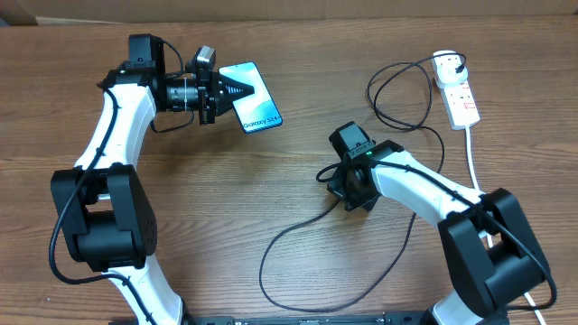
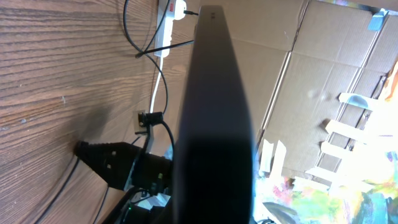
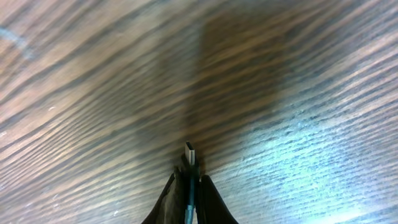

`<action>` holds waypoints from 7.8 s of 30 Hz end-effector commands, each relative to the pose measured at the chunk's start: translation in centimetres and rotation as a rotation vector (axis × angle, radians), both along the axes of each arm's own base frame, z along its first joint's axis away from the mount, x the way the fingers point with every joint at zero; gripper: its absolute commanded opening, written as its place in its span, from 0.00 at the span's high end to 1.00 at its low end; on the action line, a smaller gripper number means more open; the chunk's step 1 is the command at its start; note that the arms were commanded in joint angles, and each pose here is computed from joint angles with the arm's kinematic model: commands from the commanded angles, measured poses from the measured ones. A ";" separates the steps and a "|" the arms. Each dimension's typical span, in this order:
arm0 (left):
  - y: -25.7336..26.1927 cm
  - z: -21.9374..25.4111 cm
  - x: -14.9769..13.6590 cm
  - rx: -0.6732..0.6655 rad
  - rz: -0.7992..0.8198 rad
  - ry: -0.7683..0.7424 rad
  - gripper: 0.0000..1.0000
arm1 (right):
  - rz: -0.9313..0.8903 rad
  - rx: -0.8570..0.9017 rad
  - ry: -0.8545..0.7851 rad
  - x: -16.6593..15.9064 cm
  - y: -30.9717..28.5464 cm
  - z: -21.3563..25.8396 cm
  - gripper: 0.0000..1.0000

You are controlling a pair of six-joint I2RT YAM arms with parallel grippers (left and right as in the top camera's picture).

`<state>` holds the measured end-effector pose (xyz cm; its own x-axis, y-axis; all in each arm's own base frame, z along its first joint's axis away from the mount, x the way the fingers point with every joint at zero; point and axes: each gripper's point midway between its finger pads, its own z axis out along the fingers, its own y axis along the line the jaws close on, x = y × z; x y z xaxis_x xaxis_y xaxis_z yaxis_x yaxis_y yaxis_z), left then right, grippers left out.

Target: Plug charger to phone and switch on socket

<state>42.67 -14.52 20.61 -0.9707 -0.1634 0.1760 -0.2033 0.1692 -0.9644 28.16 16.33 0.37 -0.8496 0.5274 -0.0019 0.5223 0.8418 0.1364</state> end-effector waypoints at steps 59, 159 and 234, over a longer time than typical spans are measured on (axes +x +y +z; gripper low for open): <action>-2.8 3.4 -2.1 -0.178 -0.120 0.037 0.96 | 0.862 1.277 -0.225 -7.9 11.0 21.2 0.96; -0.1 1.5 -1.4 -0.064 -0.058 -0.137 0.96 | 0.562 0.840 -0.235 -1.5 7.7 15.2 0.96; -1.3 0.4 -2.8 -0.023 -0.086 -0.053 0.96 | 0.625 1.074 -0.286 -1.7 11.0 19.7 0.96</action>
<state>39.77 -15.90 20.59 -0.9830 -0.0791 0.1658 -0.1769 0.1633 -0.9706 25.31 27.42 20.12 -0.9854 -0.1705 0.0000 -0.0452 0.2616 0.9641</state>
